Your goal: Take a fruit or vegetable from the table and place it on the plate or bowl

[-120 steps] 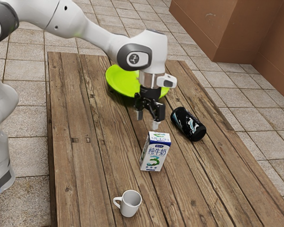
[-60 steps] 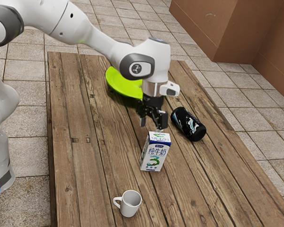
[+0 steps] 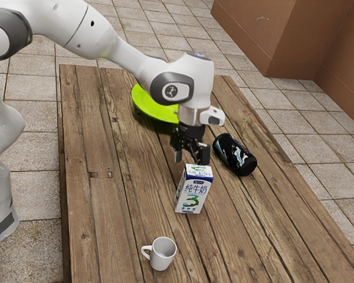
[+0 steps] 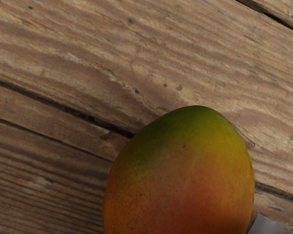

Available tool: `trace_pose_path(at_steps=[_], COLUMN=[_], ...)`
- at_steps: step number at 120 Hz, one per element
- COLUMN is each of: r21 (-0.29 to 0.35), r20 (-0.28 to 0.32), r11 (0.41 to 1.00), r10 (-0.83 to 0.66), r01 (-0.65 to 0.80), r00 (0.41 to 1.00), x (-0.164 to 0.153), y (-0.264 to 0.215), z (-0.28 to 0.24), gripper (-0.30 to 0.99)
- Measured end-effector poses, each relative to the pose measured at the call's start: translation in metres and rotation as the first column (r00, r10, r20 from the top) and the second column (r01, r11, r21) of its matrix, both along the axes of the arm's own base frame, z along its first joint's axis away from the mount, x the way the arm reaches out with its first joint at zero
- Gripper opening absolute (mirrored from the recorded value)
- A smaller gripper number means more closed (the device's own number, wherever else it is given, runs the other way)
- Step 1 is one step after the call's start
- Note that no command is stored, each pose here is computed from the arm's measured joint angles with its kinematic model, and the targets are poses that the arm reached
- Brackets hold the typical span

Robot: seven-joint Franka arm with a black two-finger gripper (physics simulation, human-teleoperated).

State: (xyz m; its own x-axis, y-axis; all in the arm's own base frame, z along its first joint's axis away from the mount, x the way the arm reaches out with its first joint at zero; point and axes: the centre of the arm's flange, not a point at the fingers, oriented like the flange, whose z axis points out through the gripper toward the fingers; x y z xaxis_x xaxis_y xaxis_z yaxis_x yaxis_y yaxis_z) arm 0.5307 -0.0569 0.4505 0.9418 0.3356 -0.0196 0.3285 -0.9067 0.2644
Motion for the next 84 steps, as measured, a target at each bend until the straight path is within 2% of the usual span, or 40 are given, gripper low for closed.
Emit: trace_pose_path(at_steps=[31, 84], r21=[0.004, 0.004], r20=[-0.014, 0.010], r11=[1.000, 1.000], r10=[0.004, 0.021], r01=[-0.004, -0.021], r00=[1.000, 1.000], x=[-0.002, 0.001], y=[-0.003, 0.000], z=[-0.013, -0.012], gripper=[0.69, 0.67])
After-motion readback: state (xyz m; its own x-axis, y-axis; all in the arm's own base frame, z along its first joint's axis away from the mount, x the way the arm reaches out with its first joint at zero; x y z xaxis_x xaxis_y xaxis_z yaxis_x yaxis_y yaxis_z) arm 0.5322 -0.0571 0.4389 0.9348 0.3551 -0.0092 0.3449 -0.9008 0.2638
